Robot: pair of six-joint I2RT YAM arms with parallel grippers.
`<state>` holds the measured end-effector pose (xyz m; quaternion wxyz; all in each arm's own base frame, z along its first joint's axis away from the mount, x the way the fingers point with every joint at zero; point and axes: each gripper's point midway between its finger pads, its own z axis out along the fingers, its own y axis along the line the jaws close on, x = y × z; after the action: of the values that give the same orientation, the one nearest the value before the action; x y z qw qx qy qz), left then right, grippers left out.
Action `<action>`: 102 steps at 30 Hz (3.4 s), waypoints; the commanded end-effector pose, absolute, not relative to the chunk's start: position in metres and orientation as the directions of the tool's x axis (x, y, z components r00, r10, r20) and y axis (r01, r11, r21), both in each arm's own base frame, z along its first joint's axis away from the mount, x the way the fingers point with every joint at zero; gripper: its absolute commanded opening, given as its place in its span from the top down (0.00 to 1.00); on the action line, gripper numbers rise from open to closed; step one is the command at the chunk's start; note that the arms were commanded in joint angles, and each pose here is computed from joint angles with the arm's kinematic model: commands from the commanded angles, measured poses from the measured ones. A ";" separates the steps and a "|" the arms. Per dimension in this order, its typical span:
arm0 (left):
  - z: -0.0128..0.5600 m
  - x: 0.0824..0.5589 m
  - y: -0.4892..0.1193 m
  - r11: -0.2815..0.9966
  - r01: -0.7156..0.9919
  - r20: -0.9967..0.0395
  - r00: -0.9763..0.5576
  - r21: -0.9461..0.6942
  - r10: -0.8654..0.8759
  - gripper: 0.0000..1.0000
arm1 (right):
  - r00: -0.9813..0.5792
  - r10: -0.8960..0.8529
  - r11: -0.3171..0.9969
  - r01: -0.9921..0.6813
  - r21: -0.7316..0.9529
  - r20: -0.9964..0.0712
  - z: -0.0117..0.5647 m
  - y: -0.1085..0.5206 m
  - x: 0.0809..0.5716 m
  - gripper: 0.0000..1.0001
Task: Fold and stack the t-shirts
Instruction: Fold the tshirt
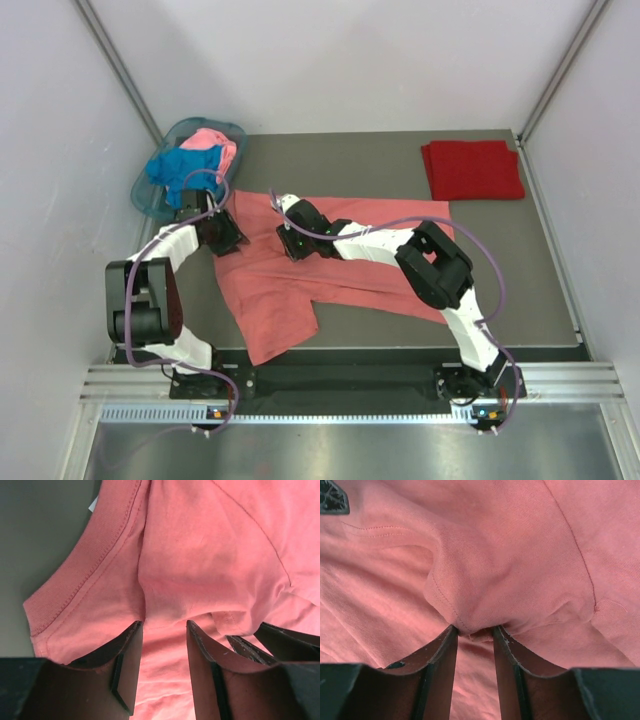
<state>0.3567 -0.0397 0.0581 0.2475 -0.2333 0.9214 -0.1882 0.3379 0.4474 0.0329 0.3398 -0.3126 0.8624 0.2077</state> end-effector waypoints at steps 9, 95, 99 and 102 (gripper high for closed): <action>0.046 0.353 -0.046 0.800 -0.321 -0.364 -0.761 -0.507 -0.537 0.55 | -0.557 -0.383 0.713 -0.686 0.148 -0.737 0.041 0.456 0.335 0.65; 0.113 0.446 -0.050 0.800 -0.194 -0.463 -0.728 -0.567 -0.505 0.64 | -0.745 0.044 0.939 -0.197 0.283 -0.666 0.091 0.271 0.410 0.67; 0.083 0.463 -0.046 0.809 -0.229 -0.432 -0.750 -0.541 -0.501 0.64 | -0.771 0.133 0.971 -0.024 0.237 -0.622 0.071 0.212 0.430 0.67; 0.059 0.465 -0.033 0.826 -0.304 -0.405 -0.758 -0.474 -0.511 0.65 | -0.789 0.183 0.980 0.101 0.171 -0.586 0.051 0.171 0.431 0.67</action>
<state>0.4460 -0.0429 0.0549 0.2442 -0.2252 0.9180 -0.2165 0.4248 0.2015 0.0513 0.3225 0.0259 0.9402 0.1063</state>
